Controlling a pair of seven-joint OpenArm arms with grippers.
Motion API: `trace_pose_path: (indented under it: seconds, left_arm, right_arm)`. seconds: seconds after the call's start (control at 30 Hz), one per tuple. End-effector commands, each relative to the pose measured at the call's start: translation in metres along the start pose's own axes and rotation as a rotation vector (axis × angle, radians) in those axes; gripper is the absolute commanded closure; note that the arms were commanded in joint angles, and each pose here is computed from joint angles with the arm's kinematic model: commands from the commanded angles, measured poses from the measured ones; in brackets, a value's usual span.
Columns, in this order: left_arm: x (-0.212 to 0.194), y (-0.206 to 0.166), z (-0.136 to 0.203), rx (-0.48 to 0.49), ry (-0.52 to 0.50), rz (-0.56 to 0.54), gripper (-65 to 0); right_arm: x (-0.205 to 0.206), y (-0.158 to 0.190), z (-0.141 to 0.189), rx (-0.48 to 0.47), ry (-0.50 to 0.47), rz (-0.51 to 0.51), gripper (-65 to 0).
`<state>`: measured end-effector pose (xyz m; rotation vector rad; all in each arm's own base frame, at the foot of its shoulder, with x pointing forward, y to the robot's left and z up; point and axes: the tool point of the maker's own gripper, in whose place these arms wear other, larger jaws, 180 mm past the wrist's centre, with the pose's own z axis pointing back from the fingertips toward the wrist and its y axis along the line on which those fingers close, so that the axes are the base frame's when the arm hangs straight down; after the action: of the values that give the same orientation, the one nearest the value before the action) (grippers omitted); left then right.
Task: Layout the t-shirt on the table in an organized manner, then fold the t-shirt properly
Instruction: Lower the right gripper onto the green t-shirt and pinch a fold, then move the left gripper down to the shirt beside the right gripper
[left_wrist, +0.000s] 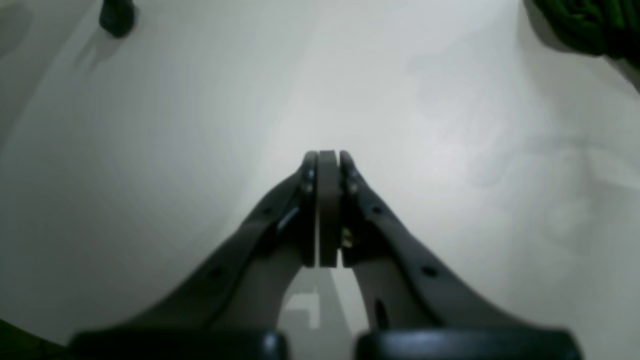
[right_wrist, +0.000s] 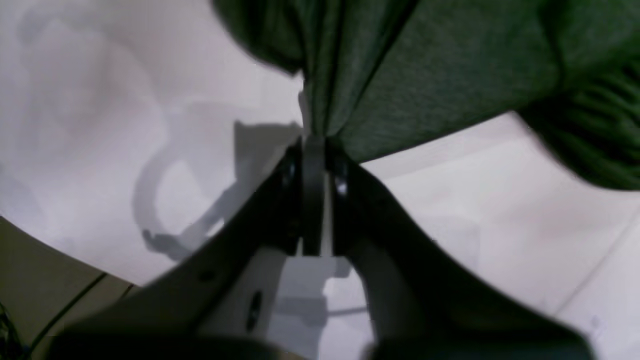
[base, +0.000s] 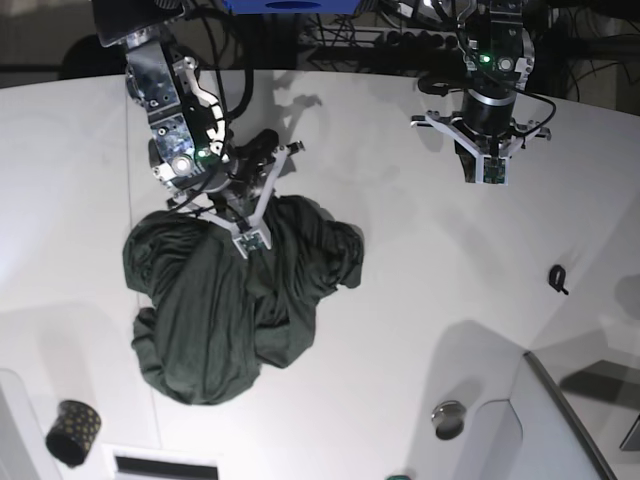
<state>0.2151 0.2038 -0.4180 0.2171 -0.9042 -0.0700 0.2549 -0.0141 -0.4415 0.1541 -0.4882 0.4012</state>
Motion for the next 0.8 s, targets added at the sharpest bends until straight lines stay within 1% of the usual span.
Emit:
trace_pose_path:
  seconds: [0.0,0.03,0.13,0.17,0.2,0.33,0.47,0.6,0.77]
  left_arm:
    - [0.009,0.003,0.002,0.009,-0.035,-0.003,0.0]
    - [0.009,0.003,0.002,0.009,-0.035,-0.003,0.0]
    - [0.009,0.003,0.002,0.009,-0.035,-0.003,0.0]
    - [0.009,0.003,0.002,0.009,-0.035,-0.003,0.0]
    - [0.009,0.002,0.002,0.009,-0.035,-0.002,0.0]
    - [0.005,0.002,0.003,0.008,-0.027,-0.003,0.0]
    - [0.005,0.002,0.003,0.007,-0.026,-0.002,0.0]
    - [0.012,-0.006,0.001,-0.008,-0.043,0.003,0.0]
    - [0.055,-0.041,-0.014,-0.084,-0.14,-0.003,0.0]
  right_arm:
    - [0.035,-0.001,0.013,-0.001,-0.111,-0.001,-9.5]
    - [0.044,-0.001,0.02,-0.005,-0.142,0.001,-14.7]
    - [0.08,-0.009,0.032,-0.026,-0.23,0.016,-33.3]
    - [0.09,-0.013,0.03,-0.033,-0.24,0.022,-37.4]
    - [0.097,-0.018,0.025,-0.042,-0.234,0.027,-39.3]
    - [0.113,-0.035,-0.011,-0.058,-0.157,0.036,-39.6]
    - [0.116,-0.049,-0.038,-0.1,-0.134,-0.02,-39.6]
    - [0.112,-0.046,-0.049,-0.096,-0.126,-0.033,-39.6]
    - [0.113,-0.05,-0.052,-0.113,-0.143,-0.051,-39.6]
